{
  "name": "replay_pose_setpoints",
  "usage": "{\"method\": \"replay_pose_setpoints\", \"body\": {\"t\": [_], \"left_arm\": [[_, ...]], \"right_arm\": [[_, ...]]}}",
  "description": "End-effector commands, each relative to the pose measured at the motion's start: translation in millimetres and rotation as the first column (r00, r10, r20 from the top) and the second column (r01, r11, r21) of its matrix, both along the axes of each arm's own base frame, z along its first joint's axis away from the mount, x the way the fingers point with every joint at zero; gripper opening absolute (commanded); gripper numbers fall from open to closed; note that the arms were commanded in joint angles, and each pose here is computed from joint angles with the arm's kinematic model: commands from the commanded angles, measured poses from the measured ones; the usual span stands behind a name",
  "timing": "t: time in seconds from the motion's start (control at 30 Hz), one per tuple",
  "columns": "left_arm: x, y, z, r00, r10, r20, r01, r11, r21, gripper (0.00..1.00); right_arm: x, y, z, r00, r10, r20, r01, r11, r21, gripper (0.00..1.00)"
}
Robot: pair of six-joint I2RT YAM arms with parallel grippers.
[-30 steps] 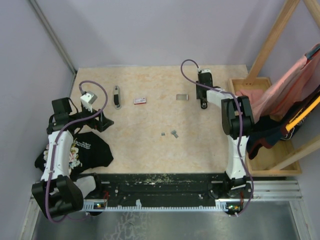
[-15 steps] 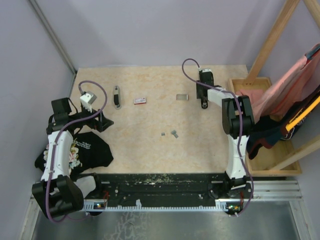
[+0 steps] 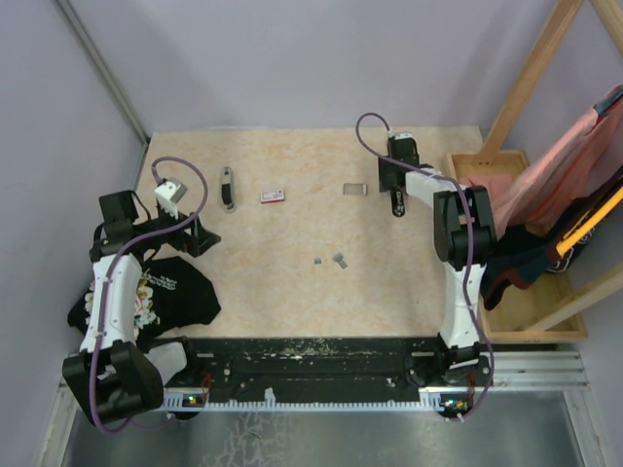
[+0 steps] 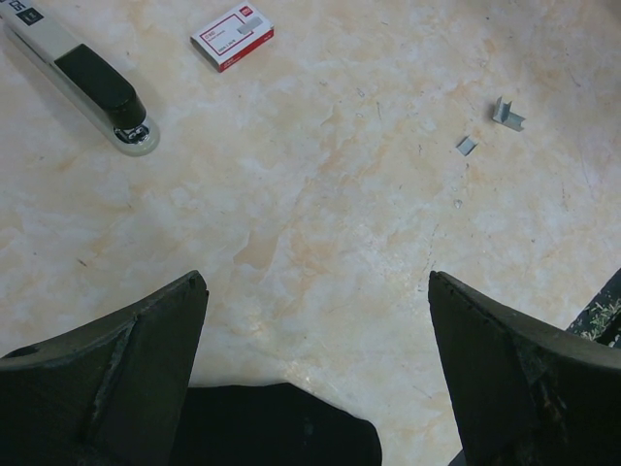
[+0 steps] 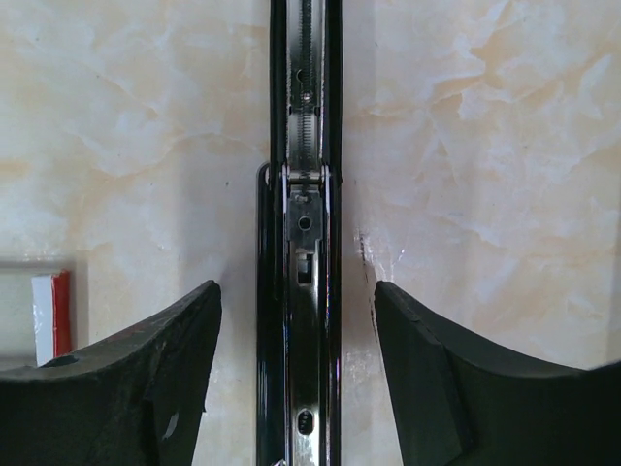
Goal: Unload the staples from the stapler
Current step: Place the stapler at the center of the board.
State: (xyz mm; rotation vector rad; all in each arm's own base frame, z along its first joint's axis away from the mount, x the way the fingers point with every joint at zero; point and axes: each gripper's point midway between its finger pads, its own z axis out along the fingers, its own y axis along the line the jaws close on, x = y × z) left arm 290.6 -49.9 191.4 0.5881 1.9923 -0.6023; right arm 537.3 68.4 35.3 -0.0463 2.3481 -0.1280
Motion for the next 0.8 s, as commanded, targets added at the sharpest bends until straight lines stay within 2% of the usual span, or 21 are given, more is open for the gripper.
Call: {"method": "replay_pose_setpoints", "body": {"t": [0.0,0.13,0.27,0.53,0.67,0.77], "left_arm": [[-0.8,-1.2,2.6,1.0,-0.016,0.013,0.017,1.0,-0.009,1.0],[6.3,3.1,7.0,0.999,0.007,0.036,-0.007,1.0,0.003,1.0],[14.1,4.9,13.6,0.998,0.017,0.068,-0.018,1.0,0.004,1.0],[41.2,14.9,19.7,0.995,0.085,0.052,-0.084,0.996,-0.019,1.0],[64.2,27.4,17.9,0.985,0.169,0.031,-0.168,0.986,-0.011,1.0],[82.5,34.8,14.0,0.973,0.231,0.011,-0.231,0.973,0.0,1.0]], "right_arm": [[15.9,8.0,101.2,0.985,0.03,0.171,-0.041,0.997,0.059,0.67],[8.2,24.2,177.0,0.955,0.098,0.281,-0.135,0.984,0.116,0.74],[-11.1,40.7,221.9,0.925,0.169,0.339,-0.227,0.964,0.138,0.78],[-74.3,85.9,237.7,0.859,0.372,0.352,-0.436,0.892,0.121,0.84],[-111.5,109.5,238.3,0.798,0.483,0.361,-0.547,0.832,0.094,0.85],[-139.0,122.8,238.1,0.749,0.555,0.361,-0.628,0.769,0.12,0.86]]}}
